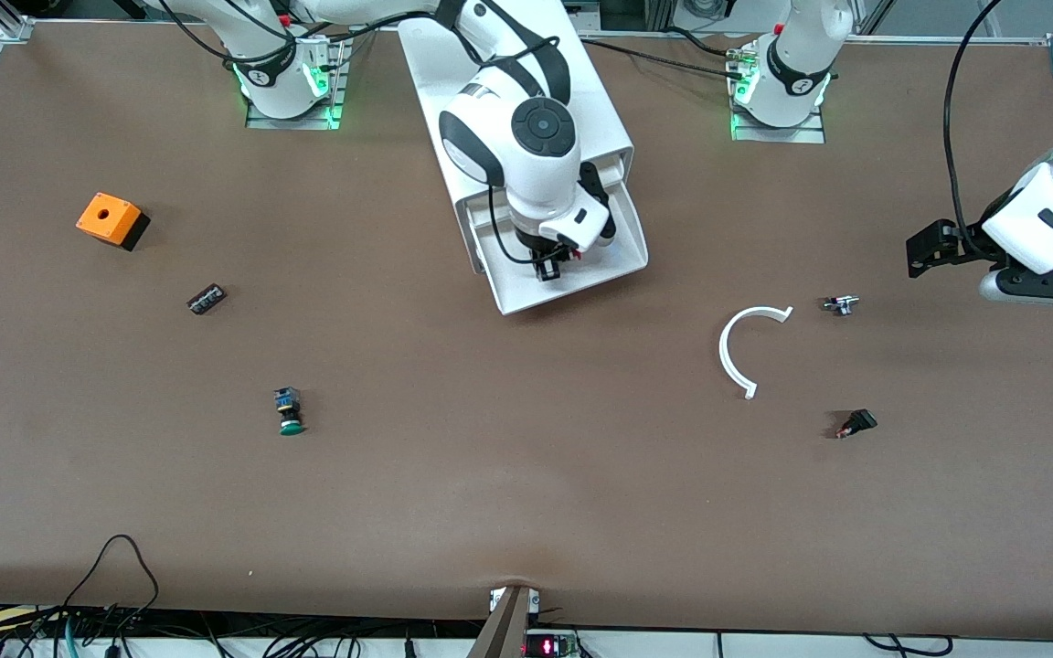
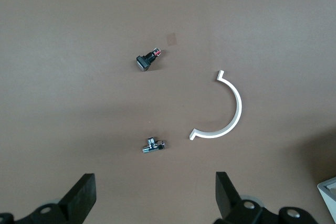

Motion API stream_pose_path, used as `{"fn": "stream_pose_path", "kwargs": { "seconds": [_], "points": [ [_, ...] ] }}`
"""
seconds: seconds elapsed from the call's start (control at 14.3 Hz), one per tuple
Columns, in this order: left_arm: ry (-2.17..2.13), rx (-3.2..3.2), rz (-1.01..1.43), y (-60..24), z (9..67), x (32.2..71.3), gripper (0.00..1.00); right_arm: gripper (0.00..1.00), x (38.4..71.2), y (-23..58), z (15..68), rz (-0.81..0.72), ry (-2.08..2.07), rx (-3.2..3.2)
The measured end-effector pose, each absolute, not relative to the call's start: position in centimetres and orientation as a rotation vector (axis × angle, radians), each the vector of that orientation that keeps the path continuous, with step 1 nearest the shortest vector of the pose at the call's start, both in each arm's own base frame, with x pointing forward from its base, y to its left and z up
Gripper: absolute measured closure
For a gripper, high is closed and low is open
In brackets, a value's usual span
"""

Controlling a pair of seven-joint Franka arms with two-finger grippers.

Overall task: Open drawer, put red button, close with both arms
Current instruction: 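Lower the red button into the drawer and open the right gripper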

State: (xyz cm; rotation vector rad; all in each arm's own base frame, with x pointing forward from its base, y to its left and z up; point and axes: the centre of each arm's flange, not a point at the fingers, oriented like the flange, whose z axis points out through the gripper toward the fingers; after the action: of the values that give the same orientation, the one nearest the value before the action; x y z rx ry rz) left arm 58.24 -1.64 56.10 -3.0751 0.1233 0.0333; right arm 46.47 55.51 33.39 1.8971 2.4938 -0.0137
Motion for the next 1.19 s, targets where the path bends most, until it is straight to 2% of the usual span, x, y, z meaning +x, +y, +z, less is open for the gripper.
{"fn": "stream_pose_path", "kwargs": {
  "seconds": [0.21, 0.28, 0.42, 0.63, 0.7, 0.91, 1.19],
  "points": [
    [0.117, -3.08, 0.027, -1.7, 56.3, 58.3, 0.0, 0.58, 46.2, 55.8, 33.4, -0.013, 2.498, 1.89],
    [0.115, -3.088, 0.022, -1.8, 56.4, 58.3, 0.0, 0.54, 46.3, 55.7, 33.4, -0.012, 2.495, 1.892],
    [0.114, -3.094, 0.017, -1.8, 56.6, 58.3, 0.0, 0.38, 46.7, 55.4, 33.5, -0.009, 2.486, 1.897],
    [0.111, -3.108, 0.014, -2.0, 56.6, 58.3, 0.0, 0.35, 46.9, 55.3, 33.6, -0.006, 2.481, 1.899],
    [0.111, -3.109, 0.01, -2.0, 56.8, 58.3, 0.0, 0.29, 46.9, 55.3, 33.7, -0.005, 2.479, 1.9],
    [0.11, -3.109, 0.005, -2.0, 56.9, 58.4, 0.0, 0.02, 48.7, 53.7, 34.4, -0.047, 2.428, 1.927],
    [0.103, -3.109, 0.005, -2.0, 56.9, 58.4, 0.0, 0.0, 51.4, 52.1, 43.0, -0.025, 2.354, 1.976]
  ]
}}
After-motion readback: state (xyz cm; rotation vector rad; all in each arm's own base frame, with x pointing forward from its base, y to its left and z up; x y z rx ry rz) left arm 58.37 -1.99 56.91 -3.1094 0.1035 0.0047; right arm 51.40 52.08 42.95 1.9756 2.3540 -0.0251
